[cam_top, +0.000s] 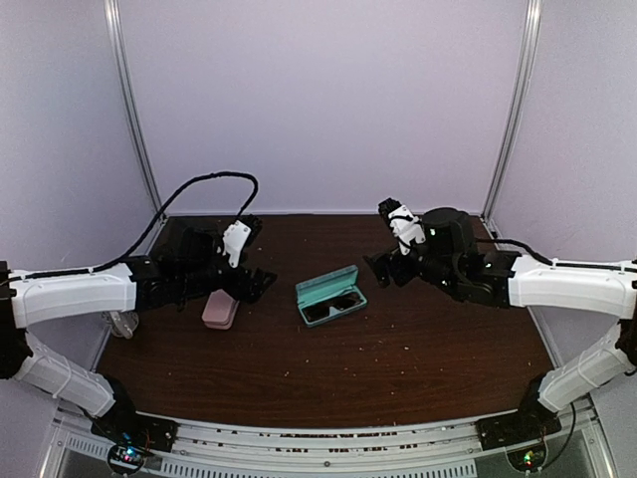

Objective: Organize the sunglasses
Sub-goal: Close the case with sunglasses at the center of the board.

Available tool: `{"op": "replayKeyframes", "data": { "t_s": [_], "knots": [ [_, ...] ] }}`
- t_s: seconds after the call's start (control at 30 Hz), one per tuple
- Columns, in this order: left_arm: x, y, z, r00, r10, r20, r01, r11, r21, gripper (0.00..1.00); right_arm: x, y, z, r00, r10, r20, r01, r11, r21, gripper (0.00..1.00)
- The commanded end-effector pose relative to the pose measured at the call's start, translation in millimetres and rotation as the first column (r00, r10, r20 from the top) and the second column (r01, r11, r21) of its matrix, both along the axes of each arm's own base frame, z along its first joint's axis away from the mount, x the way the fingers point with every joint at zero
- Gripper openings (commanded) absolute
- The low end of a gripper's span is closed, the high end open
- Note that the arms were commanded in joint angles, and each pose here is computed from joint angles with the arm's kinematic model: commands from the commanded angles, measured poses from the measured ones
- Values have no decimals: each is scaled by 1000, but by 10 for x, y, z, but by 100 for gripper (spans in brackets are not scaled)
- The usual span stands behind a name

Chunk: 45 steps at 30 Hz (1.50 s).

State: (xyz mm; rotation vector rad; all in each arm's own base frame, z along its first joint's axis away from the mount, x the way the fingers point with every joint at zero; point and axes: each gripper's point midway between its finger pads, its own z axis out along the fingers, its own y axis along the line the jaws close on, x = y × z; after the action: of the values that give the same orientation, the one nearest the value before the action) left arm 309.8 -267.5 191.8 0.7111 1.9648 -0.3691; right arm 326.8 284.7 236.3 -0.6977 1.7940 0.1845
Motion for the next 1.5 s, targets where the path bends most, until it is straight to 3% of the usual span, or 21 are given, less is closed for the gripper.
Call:
{"op": "replayKeyframes", "data": {
  "t_s": [0.0,0.37,0.8,1.07,1.47],
  "knots": [
    [109,-184,210,999,-38,15,40,994,-106,90,104,-324,-230,951,-172,-257,221,959,176,100],
    [455,-625,161,985,-156,-72,141,973,-183,84,-171,-171,-842,867,-37,-498,221,923,316,95],
    [928,-1090,-8,924,-329,-193,266,919,-291,70,-188,-79,-1308,754,-66,-654,336,894,297,88],
    [939,-1250,-313,867,-403,-291,301,892,-339,57,-138,255,-1544,670,14,-742,357,870,339,74],
    [801,-1254,-748,820,-424,-386,286,886,-365,39,-12,623,-1722,614,82,-785,347,866,361,52]
  ]
}}
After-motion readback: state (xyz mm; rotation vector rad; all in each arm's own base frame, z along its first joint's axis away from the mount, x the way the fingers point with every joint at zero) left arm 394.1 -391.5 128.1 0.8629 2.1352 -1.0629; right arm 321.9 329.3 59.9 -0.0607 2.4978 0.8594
